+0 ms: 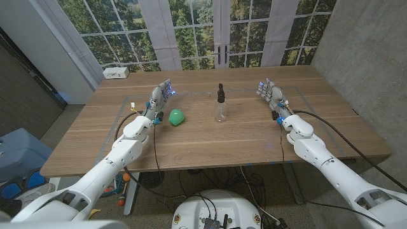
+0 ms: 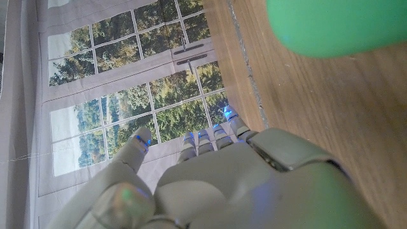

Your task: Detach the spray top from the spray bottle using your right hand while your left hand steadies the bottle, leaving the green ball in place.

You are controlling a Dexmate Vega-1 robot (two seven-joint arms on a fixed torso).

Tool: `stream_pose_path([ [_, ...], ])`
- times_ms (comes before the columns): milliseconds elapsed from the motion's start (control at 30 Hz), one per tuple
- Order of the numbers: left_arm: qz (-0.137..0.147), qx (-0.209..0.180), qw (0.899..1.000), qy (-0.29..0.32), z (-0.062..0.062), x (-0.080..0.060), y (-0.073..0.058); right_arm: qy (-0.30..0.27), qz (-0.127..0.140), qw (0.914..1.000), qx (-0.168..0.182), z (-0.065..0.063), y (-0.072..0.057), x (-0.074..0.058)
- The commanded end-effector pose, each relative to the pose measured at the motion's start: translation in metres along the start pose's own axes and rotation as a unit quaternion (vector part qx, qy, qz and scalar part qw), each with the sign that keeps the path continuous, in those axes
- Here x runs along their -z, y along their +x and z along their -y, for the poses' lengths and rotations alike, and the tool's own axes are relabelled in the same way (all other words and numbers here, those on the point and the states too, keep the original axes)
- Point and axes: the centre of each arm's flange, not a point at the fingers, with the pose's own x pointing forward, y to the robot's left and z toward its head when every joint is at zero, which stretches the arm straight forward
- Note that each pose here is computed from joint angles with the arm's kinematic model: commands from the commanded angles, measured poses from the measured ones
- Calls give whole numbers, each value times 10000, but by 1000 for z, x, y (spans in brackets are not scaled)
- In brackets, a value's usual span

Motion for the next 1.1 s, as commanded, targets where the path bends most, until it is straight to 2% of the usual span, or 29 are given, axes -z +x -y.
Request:
stream_pose_path([
  [33, 133, -31, 9999, 49, -3, -6, 2, 351, 119, 9990, 251, 1, -5, 13],
  [267, 87, 56, 9999, 113, -2, -6, 2, 355, 77, 9989, 290, -2, -10, 16],
  [400, 146, 167, 9988, 430, 0, -11, 1, 302, 110, 9989, 342, -4, -13, 14],
  [700, 402, 532, 9903, 1221, 15, -22, 0, 212, 163, 9985, 475, -6, -27, 10],
  [1100, 553, 919, 9795, 1703, 33, -29, 6, 199, 218, 9975, 648, -3, -46, 8],
])
